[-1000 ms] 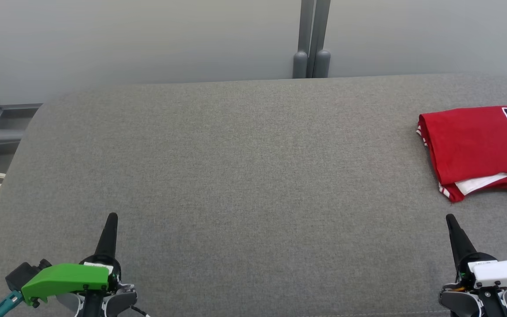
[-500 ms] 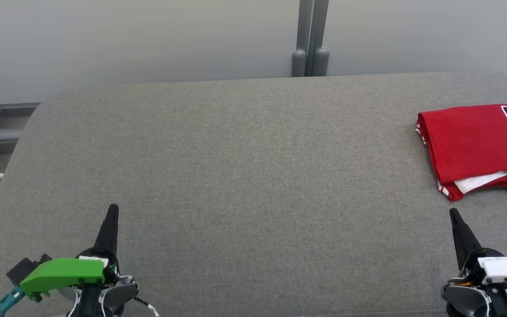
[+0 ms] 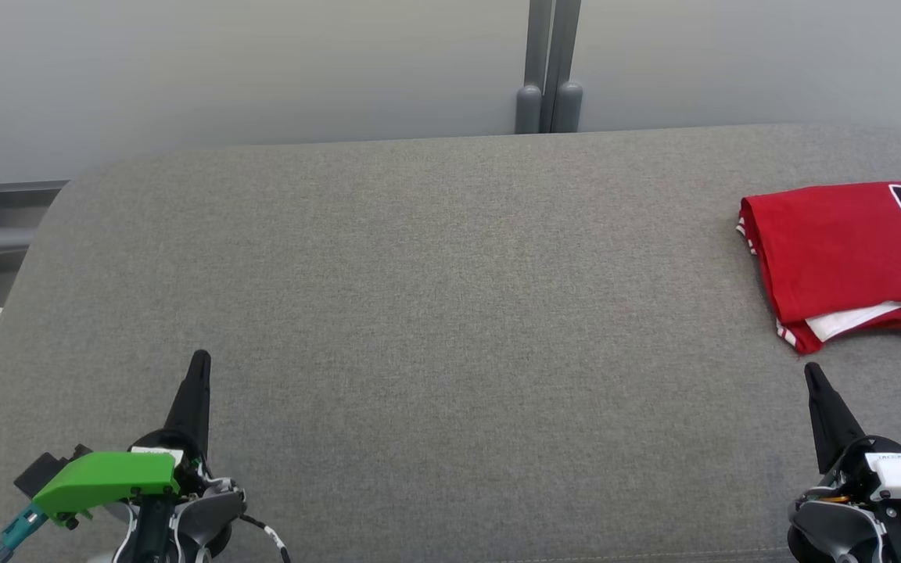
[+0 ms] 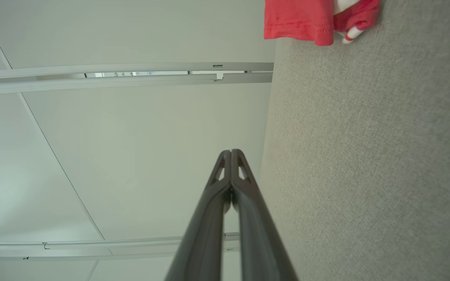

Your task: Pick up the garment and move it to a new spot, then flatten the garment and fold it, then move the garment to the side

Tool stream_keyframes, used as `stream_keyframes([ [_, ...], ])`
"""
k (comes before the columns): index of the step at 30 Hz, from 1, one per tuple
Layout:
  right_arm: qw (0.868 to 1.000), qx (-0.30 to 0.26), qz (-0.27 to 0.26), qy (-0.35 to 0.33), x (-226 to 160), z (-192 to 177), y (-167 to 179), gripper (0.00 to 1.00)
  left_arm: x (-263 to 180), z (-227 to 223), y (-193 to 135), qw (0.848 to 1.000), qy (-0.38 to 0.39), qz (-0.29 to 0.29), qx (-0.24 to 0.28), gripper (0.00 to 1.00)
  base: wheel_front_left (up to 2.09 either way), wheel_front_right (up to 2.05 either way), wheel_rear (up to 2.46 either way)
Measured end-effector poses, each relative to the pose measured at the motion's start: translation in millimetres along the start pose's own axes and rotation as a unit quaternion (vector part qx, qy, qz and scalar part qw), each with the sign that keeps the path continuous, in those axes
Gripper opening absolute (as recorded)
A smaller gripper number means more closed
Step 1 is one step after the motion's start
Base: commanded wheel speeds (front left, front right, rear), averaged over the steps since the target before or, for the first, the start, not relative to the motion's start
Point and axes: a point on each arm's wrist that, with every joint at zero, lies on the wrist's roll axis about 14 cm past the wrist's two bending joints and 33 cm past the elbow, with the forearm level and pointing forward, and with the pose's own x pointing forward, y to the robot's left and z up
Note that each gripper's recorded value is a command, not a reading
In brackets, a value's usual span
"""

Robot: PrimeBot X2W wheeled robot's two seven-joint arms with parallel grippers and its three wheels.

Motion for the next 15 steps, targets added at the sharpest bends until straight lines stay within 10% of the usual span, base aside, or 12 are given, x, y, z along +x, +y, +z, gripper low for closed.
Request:
stream_keyframes([
  [15,1.000,0.006,0.002,-0.001,0.2,0.9,1.0,0.00,1.3,-0.6,-2.0,1.000,0.001,-0.003,-0.004,0.00,0.00,0.00,0.00],
])
